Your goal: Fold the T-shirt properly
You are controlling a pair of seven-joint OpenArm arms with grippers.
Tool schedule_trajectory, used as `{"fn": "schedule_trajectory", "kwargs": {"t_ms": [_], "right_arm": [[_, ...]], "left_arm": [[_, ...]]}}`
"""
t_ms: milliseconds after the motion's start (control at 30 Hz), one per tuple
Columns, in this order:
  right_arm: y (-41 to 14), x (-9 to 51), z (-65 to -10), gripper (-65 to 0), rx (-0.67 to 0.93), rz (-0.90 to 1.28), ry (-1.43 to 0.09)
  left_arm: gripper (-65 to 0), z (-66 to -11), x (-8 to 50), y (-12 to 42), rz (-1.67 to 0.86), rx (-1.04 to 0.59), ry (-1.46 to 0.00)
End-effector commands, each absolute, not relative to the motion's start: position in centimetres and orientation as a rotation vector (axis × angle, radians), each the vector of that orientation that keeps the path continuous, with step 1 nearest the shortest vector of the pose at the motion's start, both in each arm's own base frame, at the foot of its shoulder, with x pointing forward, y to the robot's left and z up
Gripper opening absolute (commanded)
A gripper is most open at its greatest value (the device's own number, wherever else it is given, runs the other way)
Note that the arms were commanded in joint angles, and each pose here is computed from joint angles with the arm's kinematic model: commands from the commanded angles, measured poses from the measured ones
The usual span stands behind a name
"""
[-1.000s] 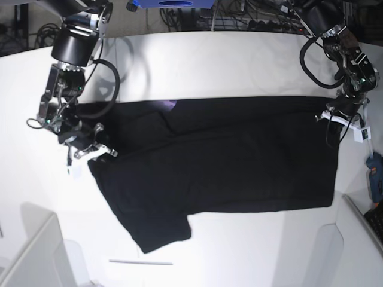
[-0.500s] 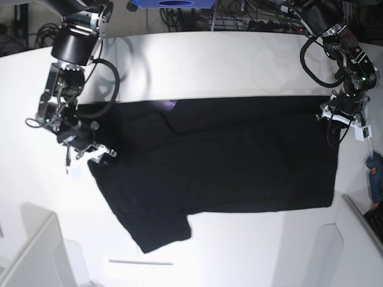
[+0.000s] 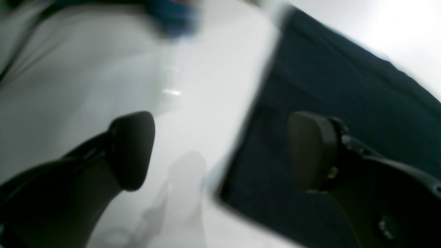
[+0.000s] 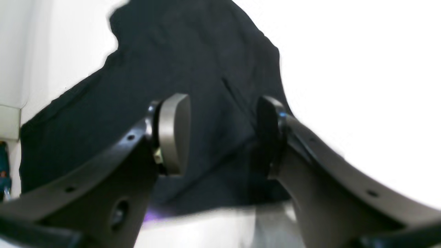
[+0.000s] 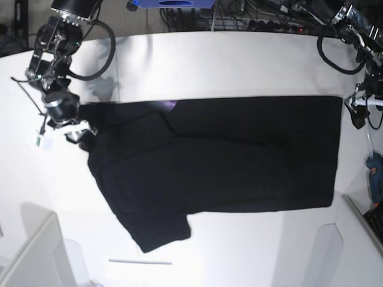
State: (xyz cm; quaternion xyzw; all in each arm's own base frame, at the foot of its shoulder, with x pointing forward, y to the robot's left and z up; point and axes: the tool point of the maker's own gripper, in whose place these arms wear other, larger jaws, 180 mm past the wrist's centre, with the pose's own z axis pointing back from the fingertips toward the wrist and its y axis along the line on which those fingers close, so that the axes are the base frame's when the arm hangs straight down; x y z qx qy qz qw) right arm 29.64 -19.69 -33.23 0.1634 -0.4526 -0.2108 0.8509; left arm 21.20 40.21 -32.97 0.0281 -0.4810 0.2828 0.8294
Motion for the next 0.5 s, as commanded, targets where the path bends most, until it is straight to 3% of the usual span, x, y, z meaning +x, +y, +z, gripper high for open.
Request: {"fn": "schedule_trajectory", "kwargs": {"t_ms": [0,167,467], "right_arm": [[-20.0,29.5,-32.0,-33.9,0.342,-0.447,-0.998],[-19.1,25.7,-34.4,-22.4,0.412,-0.579,-0.9],[-18.6,23.1,-39.4,-21.6,0.462,-0.746,-0.759]], "left_arm": [[-7.1,-32.0,20.7,40.6,0.598,0.057,-1.058],[-7.1,-33.5,17.4,39.9,0.615,0.01,-1.006],[-7.2,-37.5,16.7,39.4,0.689,-0.06,-0.919]]}}
